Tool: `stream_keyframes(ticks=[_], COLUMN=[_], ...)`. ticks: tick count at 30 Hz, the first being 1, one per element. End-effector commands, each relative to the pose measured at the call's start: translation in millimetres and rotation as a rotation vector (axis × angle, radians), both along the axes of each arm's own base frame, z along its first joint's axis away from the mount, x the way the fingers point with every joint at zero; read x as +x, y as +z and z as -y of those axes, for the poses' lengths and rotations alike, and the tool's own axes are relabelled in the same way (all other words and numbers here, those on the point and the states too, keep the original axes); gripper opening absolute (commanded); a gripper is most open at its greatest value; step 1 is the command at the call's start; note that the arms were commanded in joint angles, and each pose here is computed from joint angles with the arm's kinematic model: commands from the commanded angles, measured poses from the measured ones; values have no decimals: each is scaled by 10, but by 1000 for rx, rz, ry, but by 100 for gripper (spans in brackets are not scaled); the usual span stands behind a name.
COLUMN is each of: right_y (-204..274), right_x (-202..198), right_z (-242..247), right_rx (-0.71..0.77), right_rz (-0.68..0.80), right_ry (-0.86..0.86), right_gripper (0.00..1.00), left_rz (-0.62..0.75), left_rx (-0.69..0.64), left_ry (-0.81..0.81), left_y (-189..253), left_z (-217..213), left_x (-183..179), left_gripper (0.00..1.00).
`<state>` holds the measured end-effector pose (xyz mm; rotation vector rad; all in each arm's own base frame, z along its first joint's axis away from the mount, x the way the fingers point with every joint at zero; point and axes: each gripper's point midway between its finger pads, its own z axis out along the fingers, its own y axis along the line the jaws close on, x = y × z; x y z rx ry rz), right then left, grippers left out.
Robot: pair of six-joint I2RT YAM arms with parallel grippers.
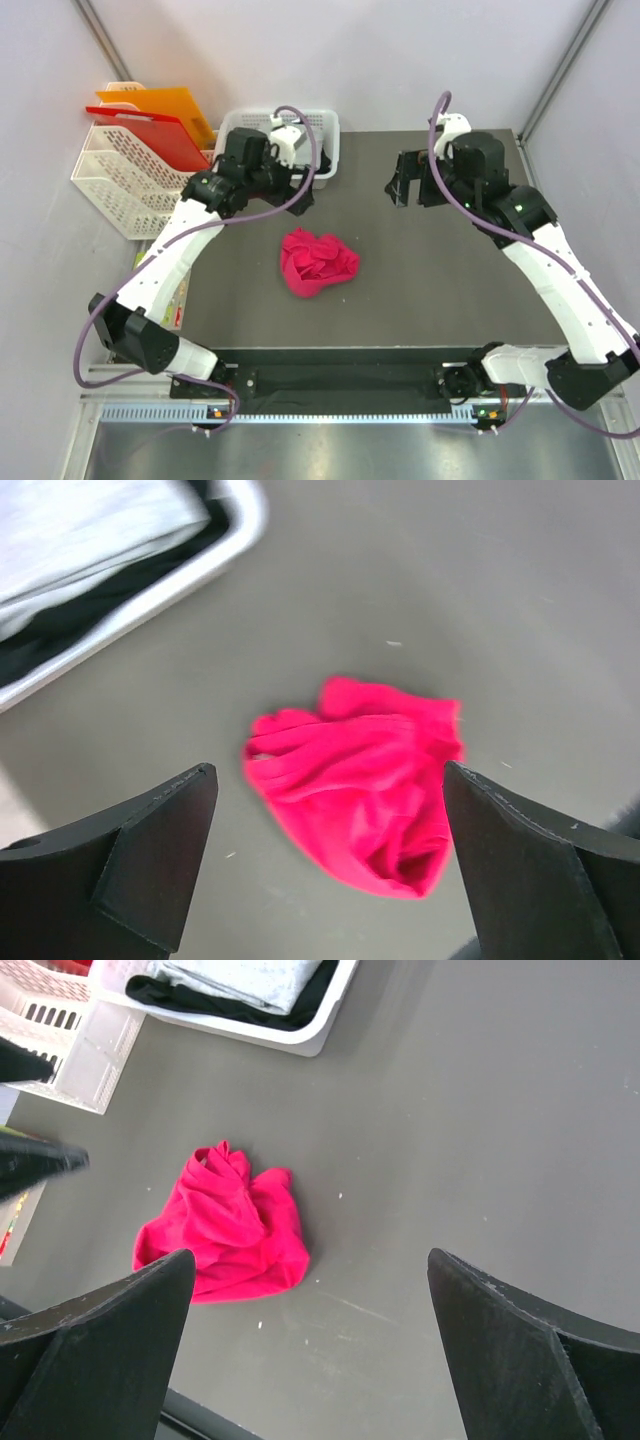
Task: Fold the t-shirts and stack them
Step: Move the tshirt to the center of the board
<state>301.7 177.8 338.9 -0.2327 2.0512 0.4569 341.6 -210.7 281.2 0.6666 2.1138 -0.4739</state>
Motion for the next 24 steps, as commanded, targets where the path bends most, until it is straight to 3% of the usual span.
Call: stream_keyframes(ticks=[1,6,17,24], right_y=[5,-249,-249,-677], right_x=[85,85,289,386], right_z=[-162,-289,-581,-1019], right_rx=[17,29,-13,-22], right_rz=[-29,-84,-113,-181], right_ry=[52,91,155,220], right_gripper=[100,100,100,100], left_rz=[-71,-130,-164,-214], left_rx=[28,59,6,-4], left_ry=[192,231,373,354], left_y=[-99,-391,-311,-636], left_z=[-432,-637,-1084,-1088], left_x=[178,29,190,-37], left_gripper=[99,99,99,99])
